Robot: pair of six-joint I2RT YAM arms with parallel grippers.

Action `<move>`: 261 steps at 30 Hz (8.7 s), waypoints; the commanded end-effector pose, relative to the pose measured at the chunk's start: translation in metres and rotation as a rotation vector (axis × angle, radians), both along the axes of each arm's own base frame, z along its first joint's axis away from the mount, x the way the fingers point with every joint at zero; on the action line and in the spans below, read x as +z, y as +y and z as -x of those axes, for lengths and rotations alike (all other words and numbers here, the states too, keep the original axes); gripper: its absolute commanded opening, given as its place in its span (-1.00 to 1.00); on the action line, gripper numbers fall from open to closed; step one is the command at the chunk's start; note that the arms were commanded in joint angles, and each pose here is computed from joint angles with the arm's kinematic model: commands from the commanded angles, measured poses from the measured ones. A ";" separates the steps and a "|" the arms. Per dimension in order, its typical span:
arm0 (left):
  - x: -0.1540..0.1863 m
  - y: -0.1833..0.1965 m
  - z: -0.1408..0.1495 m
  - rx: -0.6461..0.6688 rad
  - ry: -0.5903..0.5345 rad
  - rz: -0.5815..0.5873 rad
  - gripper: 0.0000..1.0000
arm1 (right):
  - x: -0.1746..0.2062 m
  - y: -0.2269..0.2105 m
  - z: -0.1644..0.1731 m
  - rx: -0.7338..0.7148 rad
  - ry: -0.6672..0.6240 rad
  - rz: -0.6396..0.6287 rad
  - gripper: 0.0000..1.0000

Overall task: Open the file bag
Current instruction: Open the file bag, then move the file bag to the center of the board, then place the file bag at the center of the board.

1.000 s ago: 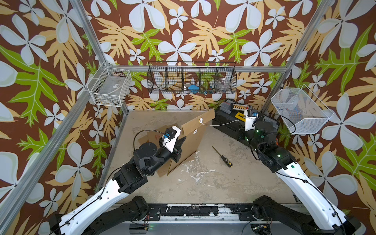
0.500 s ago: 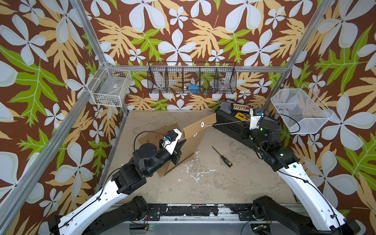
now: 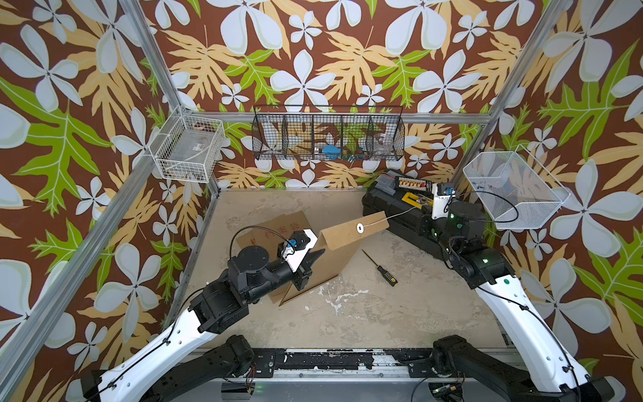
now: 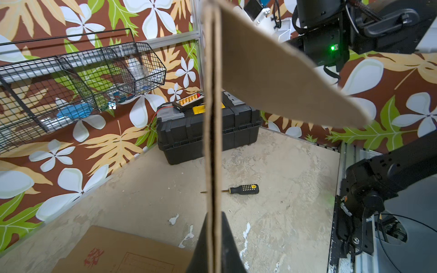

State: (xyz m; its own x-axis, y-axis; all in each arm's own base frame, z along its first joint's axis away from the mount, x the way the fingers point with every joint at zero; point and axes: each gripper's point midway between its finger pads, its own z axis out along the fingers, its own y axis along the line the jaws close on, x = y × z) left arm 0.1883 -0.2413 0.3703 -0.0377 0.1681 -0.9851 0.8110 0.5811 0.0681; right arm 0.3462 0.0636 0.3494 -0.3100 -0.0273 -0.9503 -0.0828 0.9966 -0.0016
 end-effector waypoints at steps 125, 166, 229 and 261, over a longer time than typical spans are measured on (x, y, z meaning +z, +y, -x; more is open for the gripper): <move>0.072 0.009 0.014 -0.588 0.102 0.301 -1.00 | 0.161 0.141 0.141 1.295 -0.498 -0.334 -0.10; -0.105 0.143 -0.131 0.803 0.468 0.319 0.99 | 0.112 0.119 0.080 0.814 -0.309 -0.262 -1.00; -0.291 0.046 -0.229 0.631 1.040 0.270 0.79 | 0.124 0.128 0.144 1.016 -0.315 -0.376 -1.00; -0.091 0.273 -0.141 1.121 0.594 0.476 1.00 | -0.062 0.307 0.034 0.969 0.150 -0.347 -1.00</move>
State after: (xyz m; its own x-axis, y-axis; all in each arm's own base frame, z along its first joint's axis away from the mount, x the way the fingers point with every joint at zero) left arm 0.3268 0.0406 0.2777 -0.3442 -0.6109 -0.7129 -0.3366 0.7892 -0.5137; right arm 0.3036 0.3590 0.3016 -0.4192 -0.0188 -0.9077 -0.8132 0.4523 0.3662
